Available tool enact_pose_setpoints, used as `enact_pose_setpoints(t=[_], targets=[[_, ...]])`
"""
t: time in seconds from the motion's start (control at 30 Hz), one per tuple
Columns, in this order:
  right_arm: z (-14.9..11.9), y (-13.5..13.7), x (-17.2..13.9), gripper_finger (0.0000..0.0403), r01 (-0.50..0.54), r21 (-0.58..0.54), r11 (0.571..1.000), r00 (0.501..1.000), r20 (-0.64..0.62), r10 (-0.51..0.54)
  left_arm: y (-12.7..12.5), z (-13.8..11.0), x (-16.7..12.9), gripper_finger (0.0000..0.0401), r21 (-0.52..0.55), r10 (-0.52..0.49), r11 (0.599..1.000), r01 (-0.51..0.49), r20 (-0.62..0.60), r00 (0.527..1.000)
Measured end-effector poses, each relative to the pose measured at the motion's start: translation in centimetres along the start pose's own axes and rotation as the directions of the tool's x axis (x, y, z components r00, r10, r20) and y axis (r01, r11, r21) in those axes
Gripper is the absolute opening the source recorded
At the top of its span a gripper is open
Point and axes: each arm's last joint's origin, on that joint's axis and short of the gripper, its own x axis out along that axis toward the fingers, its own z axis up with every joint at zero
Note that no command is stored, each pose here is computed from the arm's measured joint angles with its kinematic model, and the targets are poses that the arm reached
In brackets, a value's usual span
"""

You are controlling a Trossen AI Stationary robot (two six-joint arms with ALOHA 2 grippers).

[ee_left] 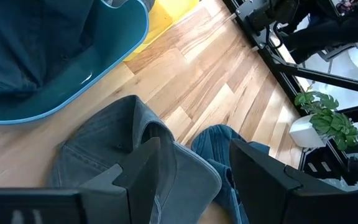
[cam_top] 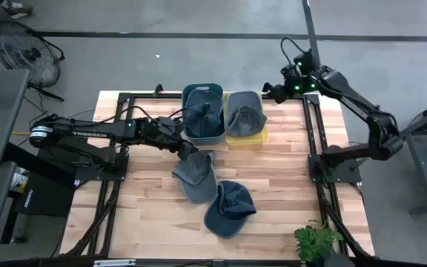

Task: Pick & Place hat
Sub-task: Put the blue cap into the blue bin

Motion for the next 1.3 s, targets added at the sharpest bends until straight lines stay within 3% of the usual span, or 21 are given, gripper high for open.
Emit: enact_pose_setpoints(t=[0.3,0.53,0.93,1.3], targets=[[-1.5,4.0,-4.0,0.0222,-0.077,-0.136,0.988,0.991,0.1,0.091,0.0,0.0,0.0,0.0191,-0.001,0.0,1.0,0.0,0.0,1.0],[-2.8,6.6,-4.7,0.022,-0.156,-0.249,0.956,0.981,0.072,0.179,0.1,0.1,0.0,0.0191,-0.034,0.033,0.999,-0.031,0.036,0.999],[-7.0,10.1,-2.5,0.022,-0.313,-0.425,0.849,0.949,-0.165,0.267,0.1,0.0,0.0,0.0191,-0.045,0.016,0.999,-0.016,0.012,1.0],[-13.4,11.8,0.4,0.022,-0.464,-0.481,0.744,0.865,-0.427,0.263,0.0,0.0,0.0,0.0191,-0.039,0.006,0.999,-0.006,0.0,1.0]])
